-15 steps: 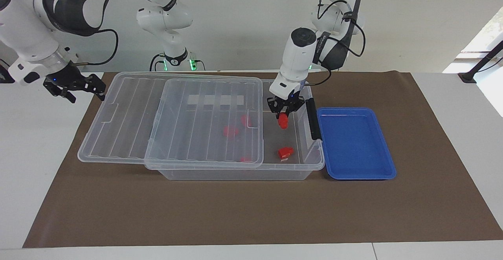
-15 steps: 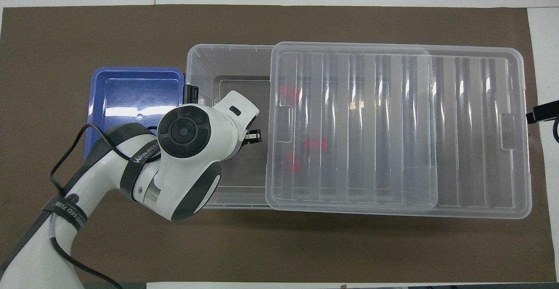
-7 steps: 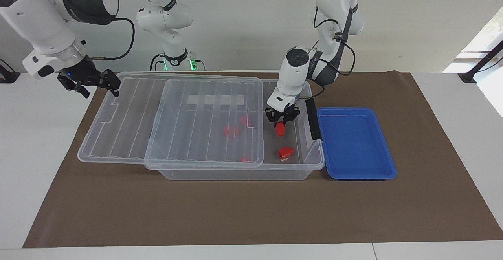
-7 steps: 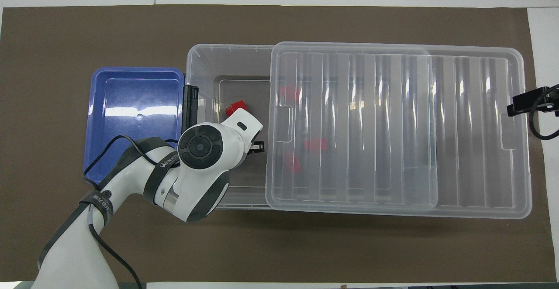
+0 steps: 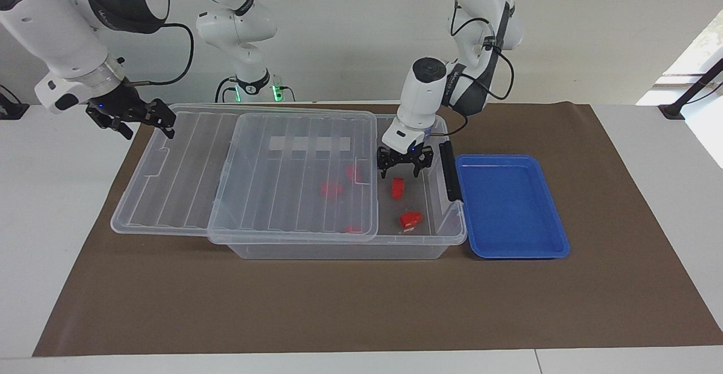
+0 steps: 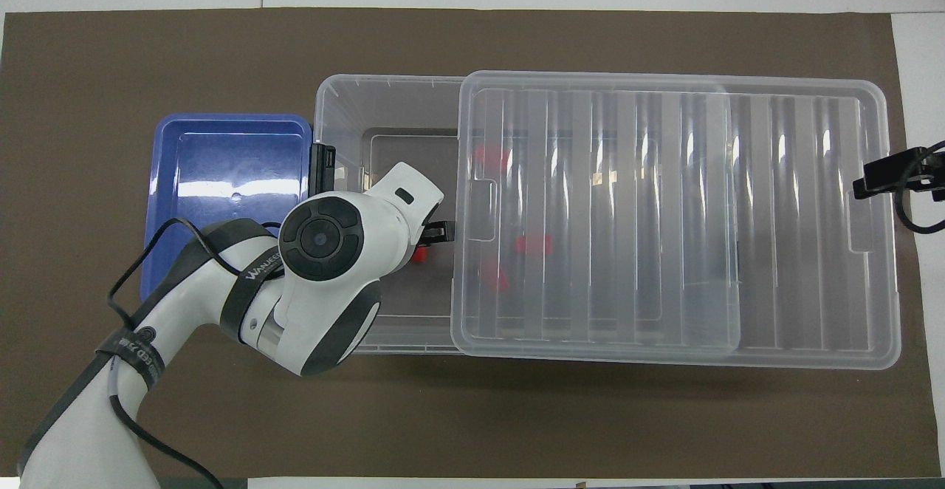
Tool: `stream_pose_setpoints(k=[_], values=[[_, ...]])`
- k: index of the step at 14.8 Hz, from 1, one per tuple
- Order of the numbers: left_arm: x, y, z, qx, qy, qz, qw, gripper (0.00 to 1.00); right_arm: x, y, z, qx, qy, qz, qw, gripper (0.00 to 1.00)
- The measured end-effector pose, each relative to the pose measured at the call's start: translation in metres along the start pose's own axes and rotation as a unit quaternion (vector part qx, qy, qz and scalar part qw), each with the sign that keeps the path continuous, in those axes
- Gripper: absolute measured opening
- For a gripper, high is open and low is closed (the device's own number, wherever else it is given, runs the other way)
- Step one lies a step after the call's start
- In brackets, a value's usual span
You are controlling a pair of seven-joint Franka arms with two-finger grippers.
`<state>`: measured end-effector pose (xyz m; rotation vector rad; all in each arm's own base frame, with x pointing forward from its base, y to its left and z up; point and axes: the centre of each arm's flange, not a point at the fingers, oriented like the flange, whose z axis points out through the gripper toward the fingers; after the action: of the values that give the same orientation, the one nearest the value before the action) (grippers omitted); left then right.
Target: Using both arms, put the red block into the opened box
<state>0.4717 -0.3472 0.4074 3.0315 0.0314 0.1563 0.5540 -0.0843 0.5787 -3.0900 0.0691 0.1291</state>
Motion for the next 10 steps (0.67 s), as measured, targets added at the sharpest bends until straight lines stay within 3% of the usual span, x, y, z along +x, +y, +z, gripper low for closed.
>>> stream_pose_setpoints(k=[5, 10], values=[[0.011, -0.033, -0.106, -0.001, 0.021, -0.025, 0.999, 1.0, -0.005, -0.001, -0.002, 0.003, -0.006, 0.046, 0.999, 1.0], [0.023, -0.101, -0.153, 0.035, -0.017, 0.006, 0.999, 1.0, -0.01, -0.002, -0.007, 0.005, -0.002, 0.043, 0.999, 1.0]])
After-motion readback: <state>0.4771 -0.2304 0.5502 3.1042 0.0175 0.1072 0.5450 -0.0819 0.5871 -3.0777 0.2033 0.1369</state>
